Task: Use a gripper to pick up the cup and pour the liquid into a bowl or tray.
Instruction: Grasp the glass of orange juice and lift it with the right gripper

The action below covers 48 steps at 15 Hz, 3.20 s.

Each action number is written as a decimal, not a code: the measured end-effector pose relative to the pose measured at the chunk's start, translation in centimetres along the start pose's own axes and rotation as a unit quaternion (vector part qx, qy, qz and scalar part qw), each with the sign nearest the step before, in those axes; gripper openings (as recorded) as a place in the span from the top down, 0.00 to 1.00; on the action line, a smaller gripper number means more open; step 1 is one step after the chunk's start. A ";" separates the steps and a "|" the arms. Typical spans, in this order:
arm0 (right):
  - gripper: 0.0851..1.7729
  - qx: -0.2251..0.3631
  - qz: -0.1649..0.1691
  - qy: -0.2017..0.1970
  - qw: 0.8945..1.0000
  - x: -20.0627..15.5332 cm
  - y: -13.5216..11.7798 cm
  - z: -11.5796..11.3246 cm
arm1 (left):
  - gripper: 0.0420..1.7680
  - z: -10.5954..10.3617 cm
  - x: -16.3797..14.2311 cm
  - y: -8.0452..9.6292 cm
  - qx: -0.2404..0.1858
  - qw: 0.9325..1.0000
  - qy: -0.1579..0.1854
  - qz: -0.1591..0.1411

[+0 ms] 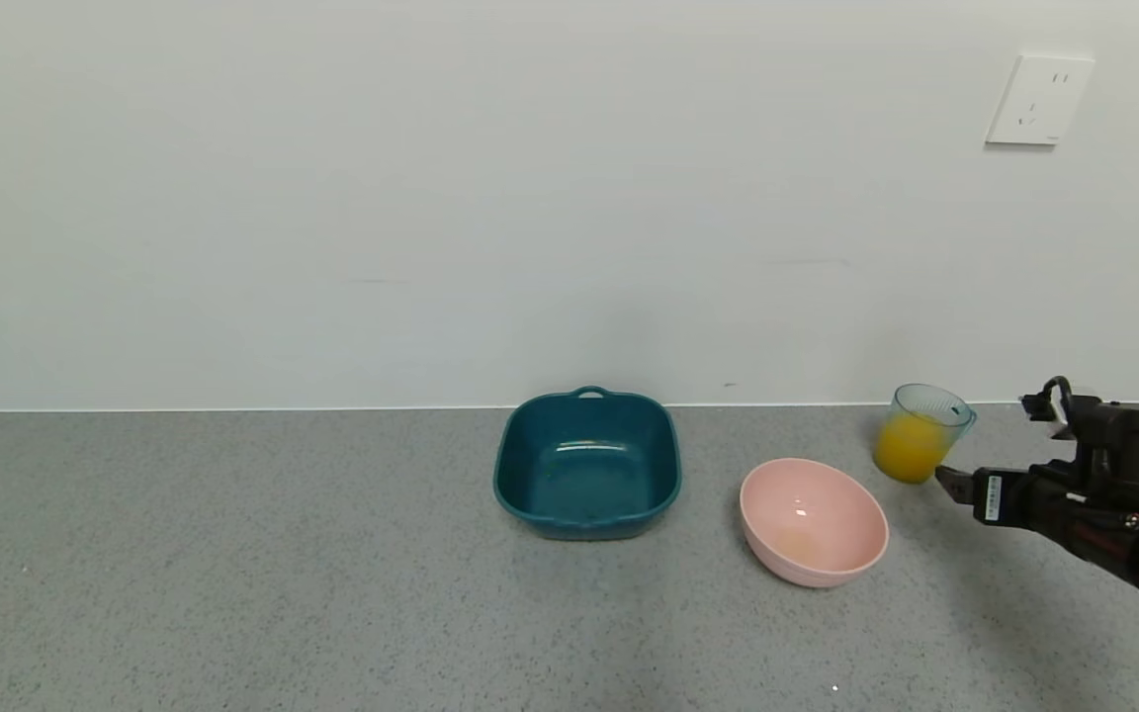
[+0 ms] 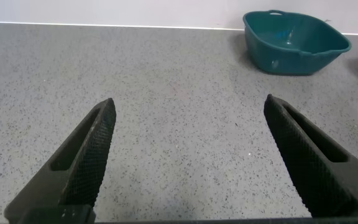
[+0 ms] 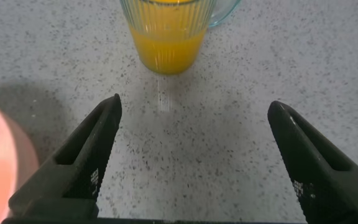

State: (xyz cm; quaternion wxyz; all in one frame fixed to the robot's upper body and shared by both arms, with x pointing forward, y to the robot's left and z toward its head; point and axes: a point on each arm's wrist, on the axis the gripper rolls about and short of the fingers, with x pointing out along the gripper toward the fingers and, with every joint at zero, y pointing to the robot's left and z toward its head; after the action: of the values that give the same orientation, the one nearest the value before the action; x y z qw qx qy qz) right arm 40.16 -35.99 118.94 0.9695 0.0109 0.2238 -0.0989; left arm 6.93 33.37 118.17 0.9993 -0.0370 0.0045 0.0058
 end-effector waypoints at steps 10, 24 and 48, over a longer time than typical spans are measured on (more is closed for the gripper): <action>0.04 0.011 -0.009 -0.018 1.000 6.4 2.2 -3.2 | 0.03 0.0 0.0 0.0 0.000 1.000 0.000 0.000; 0.04 0.022 -0.012 -0.079 0.997 11.2 2.8 -3.2 | 0.03 0.0 0.0 0.0 0.000 1.000 0.000 0.000; 0.04 0.032 -0.031 -0.129 0.991 16.3 4.2 -2.6 | 0.03 0.0 0.0 0.0 0.000 1.000 0.000 0.000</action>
State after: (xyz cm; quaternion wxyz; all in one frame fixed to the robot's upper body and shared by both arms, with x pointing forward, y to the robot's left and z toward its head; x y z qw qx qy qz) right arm 54.17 -34.71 109.36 0.9860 0.0224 0.0933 -0.1365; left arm 6.93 33.37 118.18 0.9993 -0.0370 0.0043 0.0056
